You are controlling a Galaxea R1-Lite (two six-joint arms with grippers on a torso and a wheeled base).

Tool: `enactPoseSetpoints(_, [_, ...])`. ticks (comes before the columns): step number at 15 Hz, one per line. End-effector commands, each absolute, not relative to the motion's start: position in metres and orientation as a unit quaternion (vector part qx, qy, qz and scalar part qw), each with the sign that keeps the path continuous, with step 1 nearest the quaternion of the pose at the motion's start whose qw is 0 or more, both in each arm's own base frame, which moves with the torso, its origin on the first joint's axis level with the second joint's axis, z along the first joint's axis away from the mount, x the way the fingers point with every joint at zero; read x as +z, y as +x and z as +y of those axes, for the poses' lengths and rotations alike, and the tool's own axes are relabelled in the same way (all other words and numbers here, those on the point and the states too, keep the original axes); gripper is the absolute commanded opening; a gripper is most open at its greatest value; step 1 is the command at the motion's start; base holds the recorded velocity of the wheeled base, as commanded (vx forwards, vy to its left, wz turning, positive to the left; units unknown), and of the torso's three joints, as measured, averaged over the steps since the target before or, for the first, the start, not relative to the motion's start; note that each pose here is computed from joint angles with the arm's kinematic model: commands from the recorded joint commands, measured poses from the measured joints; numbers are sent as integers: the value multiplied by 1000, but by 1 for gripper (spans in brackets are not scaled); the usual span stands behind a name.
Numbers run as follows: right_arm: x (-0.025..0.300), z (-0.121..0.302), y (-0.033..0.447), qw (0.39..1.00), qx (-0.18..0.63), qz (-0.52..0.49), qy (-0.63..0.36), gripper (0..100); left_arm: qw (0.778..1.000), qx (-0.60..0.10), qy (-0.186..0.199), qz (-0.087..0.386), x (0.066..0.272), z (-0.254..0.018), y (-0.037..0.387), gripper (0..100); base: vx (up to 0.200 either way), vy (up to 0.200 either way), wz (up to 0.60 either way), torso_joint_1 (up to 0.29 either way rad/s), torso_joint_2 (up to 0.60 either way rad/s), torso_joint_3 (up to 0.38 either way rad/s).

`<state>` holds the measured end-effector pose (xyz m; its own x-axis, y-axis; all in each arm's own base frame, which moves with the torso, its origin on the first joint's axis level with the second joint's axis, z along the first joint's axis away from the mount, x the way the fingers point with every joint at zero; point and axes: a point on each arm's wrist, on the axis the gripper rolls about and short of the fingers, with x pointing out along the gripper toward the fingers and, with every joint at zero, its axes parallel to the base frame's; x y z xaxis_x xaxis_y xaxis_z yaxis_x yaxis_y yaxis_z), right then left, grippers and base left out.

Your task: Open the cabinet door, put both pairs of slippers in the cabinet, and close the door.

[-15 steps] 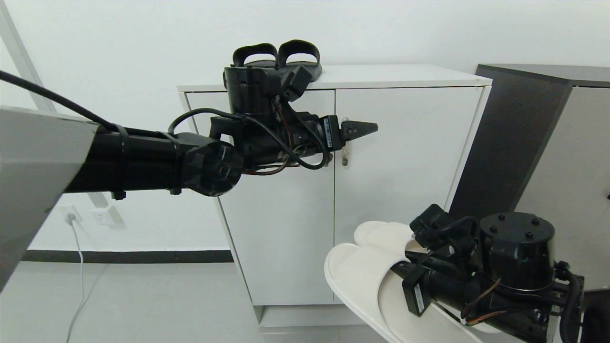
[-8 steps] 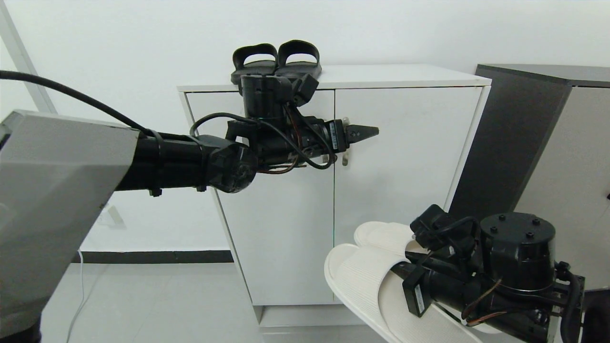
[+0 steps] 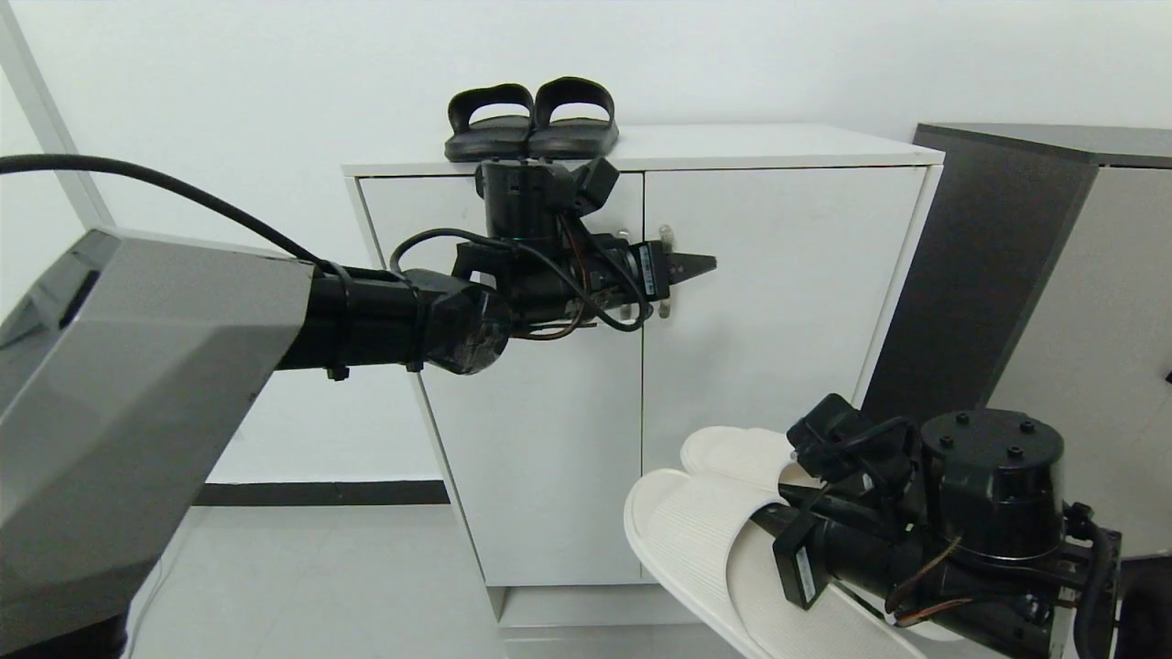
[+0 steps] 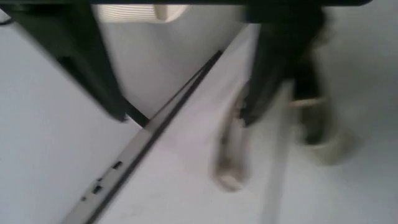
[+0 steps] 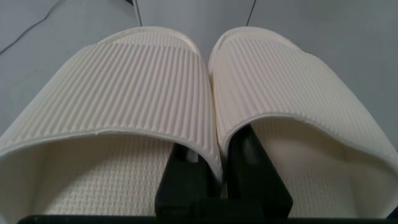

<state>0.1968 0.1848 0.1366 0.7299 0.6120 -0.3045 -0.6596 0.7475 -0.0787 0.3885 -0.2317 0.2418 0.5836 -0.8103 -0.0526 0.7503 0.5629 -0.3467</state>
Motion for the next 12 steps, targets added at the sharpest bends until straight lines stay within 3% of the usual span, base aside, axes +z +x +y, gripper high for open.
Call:
enactPoseSetpoints(1, [135,185,196,925,345,133,-92,0,876,-447,-145,104,244,-230,384,0,0,0,0,0,0,0])
enactPoseSetpoints(8, [132,184,193,918,360,139,-92,0,871,-457,-144,110,241,-225,361,0,0,0,0,0,0,0])
enactPoseSetpoints(12, [135,183,189,917,364,135,-91,0,860,-480,-141,104,254,-232,329,0,0,0,0,0,0,0])
